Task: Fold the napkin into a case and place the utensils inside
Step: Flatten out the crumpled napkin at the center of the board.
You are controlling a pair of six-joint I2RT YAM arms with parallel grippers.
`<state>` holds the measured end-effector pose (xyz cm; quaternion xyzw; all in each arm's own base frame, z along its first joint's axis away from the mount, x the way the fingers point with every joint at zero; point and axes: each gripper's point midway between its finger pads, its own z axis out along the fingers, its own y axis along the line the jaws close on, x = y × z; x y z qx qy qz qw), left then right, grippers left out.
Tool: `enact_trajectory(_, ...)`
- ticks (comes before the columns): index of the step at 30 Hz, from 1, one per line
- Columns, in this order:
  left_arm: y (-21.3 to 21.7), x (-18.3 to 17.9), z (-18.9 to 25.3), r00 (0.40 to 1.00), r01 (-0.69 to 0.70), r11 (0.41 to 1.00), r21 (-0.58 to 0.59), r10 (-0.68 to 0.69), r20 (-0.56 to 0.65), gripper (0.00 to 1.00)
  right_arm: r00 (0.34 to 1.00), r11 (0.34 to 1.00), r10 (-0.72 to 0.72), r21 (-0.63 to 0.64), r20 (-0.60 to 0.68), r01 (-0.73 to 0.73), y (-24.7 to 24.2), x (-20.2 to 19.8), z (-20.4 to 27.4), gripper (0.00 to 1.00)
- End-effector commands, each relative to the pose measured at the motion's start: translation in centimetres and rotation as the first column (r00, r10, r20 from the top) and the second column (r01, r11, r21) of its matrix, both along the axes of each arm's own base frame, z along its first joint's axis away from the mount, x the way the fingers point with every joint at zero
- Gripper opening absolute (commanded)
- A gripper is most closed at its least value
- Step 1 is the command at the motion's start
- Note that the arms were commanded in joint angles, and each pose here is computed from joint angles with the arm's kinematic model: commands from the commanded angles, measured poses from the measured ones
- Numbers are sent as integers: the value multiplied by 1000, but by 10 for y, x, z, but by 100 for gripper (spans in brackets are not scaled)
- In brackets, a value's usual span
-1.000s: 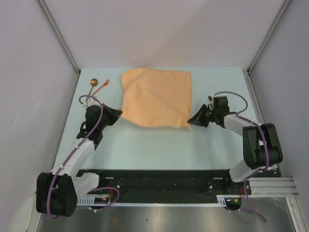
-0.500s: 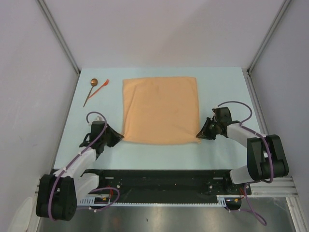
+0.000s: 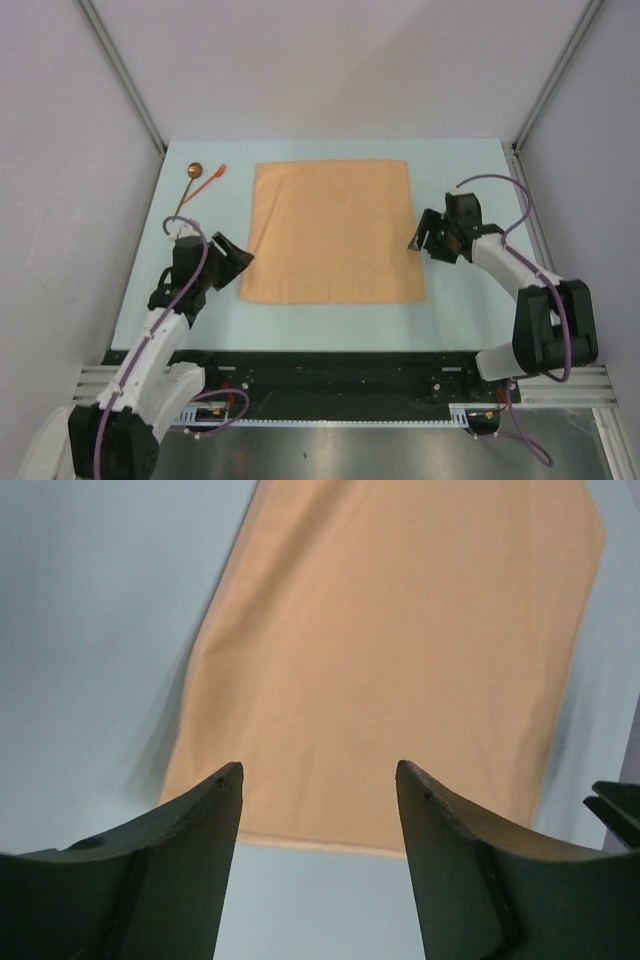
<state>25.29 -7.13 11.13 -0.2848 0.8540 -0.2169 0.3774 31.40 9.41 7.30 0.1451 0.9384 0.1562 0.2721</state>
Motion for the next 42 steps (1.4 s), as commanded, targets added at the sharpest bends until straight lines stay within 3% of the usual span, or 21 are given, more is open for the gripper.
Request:
enact_trajectory(1,-21,51,28,993,64,996,-66,-57,104,59,989,997,73,3,131,-74,24,74,27,69)
enact_trajectory(2,-24,68,39,986,72,995,-68,-61,156,53,987,997,71,19,143,-74,29,85,31,68)
enact_trajectory(6,-33,140,31,989,82,995,-58,-74,124,27,973,997,55,44,226,-67,38,139,38,62)
enact_trajectory(9,-38,180,30,986,96,994,-59,-87,141,15,975,993,25,104,220,-49,43,169,29,55)
enact_trajectory(14,-37,207,-48,998,-7,992,-124,0,-57,7,982,984,-12,179,187,-22,40,204,0,37)
enact_trajectory(16,-38,218,-56,996,-18,991,-133,6,-94,2,986,980,-34,199,162,1,36,208,-9,36)
enact_trajectory(17,-34,209,-81,981,-40,992,-121,17,-192,0,989,976,-27,219,144,-5,37,208,-18,36)
enact_trajectory(20,-21,209,-100,959,-92,991,-99,62,-275,0,992,977,-60,209,113,35,19,211,-31,36)
enact_trajectory(26,-16,217,-100,948,-61,996,-68,37,-315,6,994,979,-112,172,8,109,-12,206,-61,34)
enact_trajectory(28,-13,222,-90,961,-43,998,-41,30,-275,9,992,980,-127,156,5,125,-20,207,-63,34)
enact_trajectory(29,-10,223,-85,966,-40,999,-20,34,-257,18,991,983,-130,127,0,129,-24,205,-65,33)
enact_trajectory(31,-4,227,-70,977,-38,999,14,40,-210,27,991,986,-135,97,17,132,-30,211,-58,33)
enact_trajectory(35,-11,231,-38,989,30,998,48,-22,-147,33,992,992,-126,30,20,126,-36,210,-40,33)
enact_trajectory(38,-20,224,2,997,44,992,116,-36,-64,44,992,995,-91,-41,83,95,-30,209,-4,38)
enact_trajectory(42,-25,190,41,1000,23,983,180,-22,-11,57,989,968,-122,-208,87,138,-37,183,32,71)
